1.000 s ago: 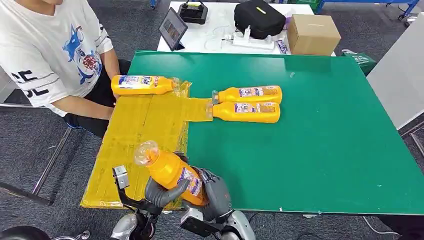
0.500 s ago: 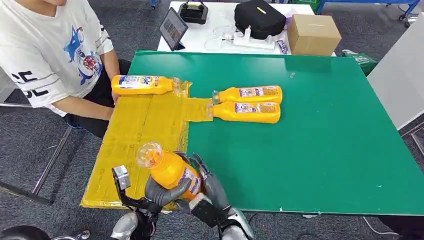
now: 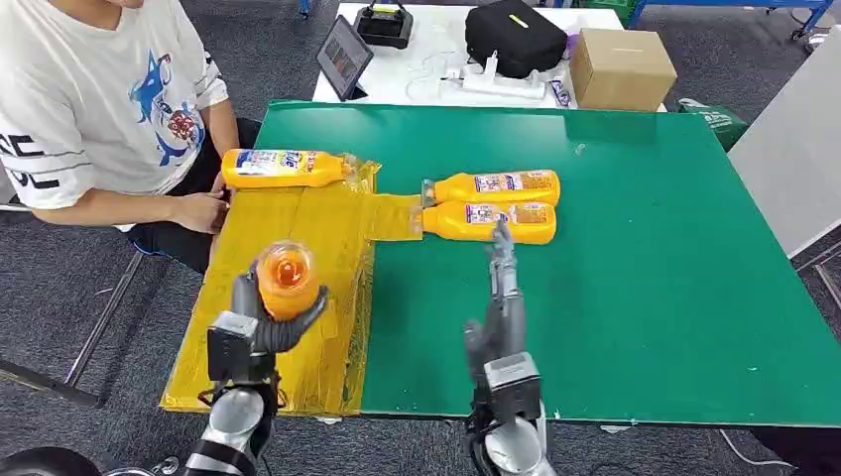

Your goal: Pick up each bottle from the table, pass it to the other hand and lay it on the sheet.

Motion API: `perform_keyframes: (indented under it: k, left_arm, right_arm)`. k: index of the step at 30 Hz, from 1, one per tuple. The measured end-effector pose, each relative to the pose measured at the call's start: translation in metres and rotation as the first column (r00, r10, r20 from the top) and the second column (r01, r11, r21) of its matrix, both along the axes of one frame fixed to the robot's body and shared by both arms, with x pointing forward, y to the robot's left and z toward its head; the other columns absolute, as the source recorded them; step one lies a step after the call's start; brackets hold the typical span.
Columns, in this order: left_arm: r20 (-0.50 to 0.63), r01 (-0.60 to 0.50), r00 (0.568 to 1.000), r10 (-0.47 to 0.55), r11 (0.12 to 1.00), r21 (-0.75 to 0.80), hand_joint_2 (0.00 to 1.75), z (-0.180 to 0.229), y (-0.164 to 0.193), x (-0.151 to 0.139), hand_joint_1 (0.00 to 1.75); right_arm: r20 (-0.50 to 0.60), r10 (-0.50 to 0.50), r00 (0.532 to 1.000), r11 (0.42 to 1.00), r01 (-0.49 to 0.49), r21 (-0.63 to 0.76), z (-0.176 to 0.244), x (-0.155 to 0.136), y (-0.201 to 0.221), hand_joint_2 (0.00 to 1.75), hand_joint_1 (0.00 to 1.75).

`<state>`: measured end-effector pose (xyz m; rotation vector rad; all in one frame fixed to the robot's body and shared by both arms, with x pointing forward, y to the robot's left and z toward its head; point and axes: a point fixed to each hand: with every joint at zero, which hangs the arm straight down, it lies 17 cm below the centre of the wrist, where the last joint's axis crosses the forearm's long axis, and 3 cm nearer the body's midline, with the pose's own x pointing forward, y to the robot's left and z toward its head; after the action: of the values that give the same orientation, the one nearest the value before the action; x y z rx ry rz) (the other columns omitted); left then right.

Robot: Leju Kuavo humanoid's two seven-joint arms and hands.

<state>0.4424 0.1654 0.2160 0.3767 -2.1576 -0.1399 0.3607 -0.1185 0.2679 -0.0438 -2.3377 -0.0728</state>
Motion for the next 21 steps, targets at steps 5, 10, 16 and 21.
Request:
perform_keyframes:
  k: [5,10,16,21]
  left_arm:
    - [0.125,-0.212,0.976,0.176,0.889,0.406,1.75,0.022,0.007,0.042,1.75]
    - [0.105,-0.208,0.977,0.188,0.706,0.677,1.75,-0.007,0.002,0.082,1.75]
    - [-0.114,0.01,0.986,0.119,0.649,0.761,1.75,-0.065,-0.004,0.103,1.75]
    - [-0.223,0.102,0.969,0.105,0.655,0.749,1.75,-0.095,0.0,0.103,1.75]
  right_arm:
    - [0.024,-0.078,0.997,0.993,0.075,0.092,0.019,0.005,-0.031,0.0,0.0]
    - [0.042,-0.102,0.994,0.992,0.098,0.085,0.026,0.007,-0.035,0.0,0.0]
    - [0.051,-0.084,0.995,0.993,0.08,0.084,0.029,0.009,-0.033,0.0,0.0]
    - [0.052,-0.065,0.997,0.995,0.061,0.079,0.028,0.01,-0.029,0.0,0.0]
